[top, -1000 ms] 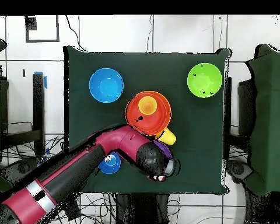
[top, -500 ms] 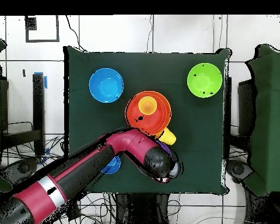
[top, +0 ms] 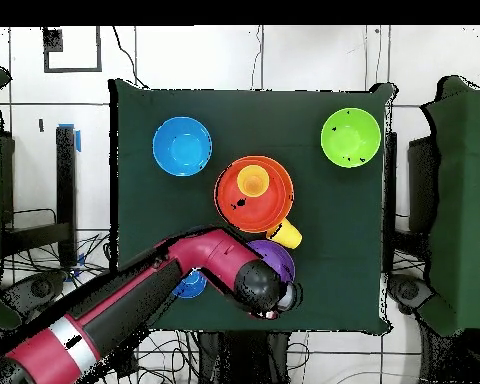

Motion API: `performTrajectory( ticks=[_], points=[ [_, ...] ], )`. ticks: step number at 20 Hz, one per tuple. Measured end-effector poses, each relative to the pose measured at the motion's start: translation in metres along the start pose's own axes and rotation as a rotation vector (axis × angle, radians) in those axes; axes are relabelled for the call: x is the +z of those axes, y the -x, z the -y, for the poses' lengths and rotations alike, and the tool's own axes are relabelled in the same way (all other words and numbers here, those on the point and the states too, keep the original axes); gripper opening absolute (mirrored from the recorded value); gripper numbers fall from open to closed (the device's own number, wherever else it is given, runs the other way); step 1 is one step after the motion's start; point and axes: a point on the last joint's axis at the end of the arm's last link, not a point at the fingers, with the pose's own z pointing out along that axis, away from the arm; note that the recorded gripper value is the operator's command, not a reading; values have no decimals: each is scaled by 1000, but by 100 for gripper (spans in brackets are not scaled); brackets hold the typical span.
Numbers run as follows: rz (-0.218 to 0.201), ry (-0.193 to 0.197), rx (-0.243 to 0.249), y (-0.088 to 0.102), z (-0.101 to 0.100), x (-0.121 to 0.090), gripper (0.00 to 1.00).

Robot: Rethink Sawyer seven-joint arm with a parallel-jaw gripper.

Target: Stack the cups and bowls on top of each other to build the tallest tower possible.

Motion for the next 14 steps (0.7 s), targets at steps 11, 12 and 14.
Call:
performTrajectory(
  ticks=[11, 12, 14],
  points=[
    [23, -25, -71, 40, -11, -7, 100],
    [26, -24, -73, 41, -11, -6, 100],
    [34, -22, -80, 45, -12, -4, 100]
  ],
)
